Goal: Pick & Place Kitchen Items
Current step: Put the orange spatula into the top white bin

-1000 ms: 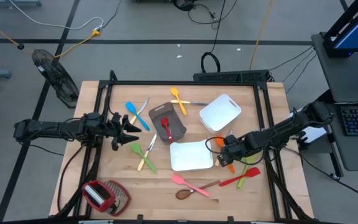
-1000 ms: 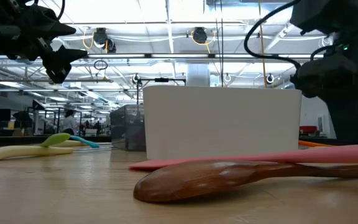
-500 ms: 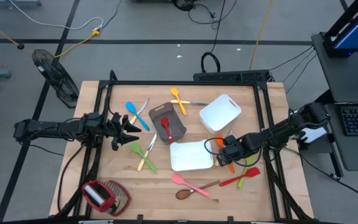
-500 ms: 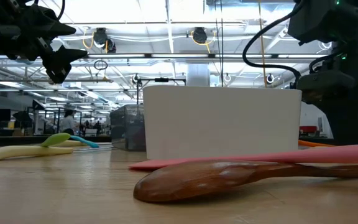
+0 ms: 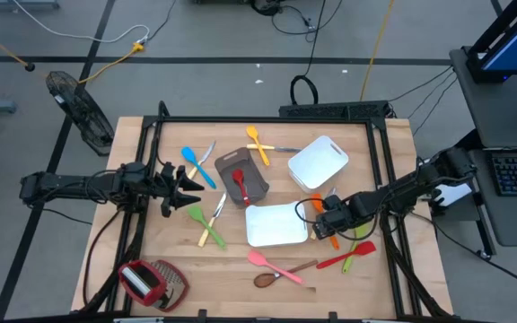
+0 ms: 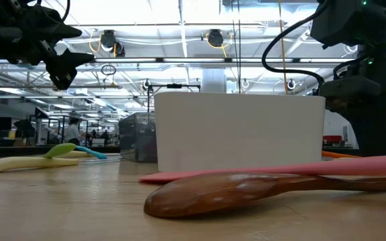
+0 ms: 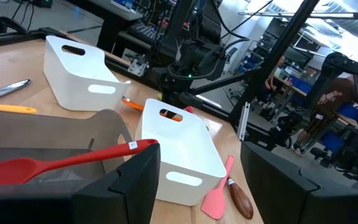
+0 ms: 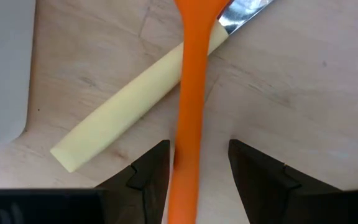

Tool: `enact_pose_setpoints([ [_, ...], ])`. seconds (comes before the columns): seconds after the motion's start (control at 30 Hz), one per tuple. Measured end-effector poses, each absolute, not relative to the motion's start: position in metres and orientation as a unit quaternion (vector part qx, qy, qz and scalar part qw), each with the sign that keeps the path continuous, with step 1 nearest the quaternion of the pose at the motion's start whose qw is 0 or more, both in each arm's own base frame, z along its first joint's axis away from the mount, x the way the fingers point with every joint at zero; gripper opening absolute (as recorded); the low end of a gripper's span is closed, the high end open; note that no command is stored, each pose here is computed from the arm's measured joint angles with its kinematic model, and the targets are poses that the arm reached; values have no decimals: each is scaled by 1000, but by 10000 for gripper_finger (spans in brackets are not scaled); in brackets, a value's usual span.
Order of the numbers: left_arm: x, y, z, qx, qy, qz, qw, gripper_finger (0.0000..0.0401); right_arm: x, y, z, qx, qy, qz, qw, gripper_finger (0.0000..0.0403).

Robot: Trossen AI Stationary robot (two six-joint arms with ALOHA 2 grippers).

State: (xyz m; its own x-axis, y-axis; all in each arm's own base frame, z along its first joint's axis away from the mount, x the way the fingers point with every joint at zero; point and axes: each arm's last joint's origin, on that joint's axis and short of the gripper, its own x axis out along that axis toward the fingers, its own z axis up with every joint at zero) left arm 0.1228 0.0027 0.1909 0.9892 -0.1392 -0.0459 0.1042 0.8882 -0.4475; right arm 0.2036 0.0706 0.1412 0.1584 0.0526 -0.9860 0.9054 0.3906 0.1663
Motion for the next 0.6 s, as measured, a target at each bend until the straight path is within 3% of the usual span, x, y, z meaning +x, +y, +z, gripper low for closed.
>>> enact_pose_setpoints([
  [0.3, 123, 3, 191, -228, 38, -63, 971, 228, 202, 69, 141, 426, 548, -355, 626, 136],
  [0.6, 123, 3, 191, -223, 38, -63, 972, 228, 200, 69, 140, 422, 551, -361, 623, 37],
])
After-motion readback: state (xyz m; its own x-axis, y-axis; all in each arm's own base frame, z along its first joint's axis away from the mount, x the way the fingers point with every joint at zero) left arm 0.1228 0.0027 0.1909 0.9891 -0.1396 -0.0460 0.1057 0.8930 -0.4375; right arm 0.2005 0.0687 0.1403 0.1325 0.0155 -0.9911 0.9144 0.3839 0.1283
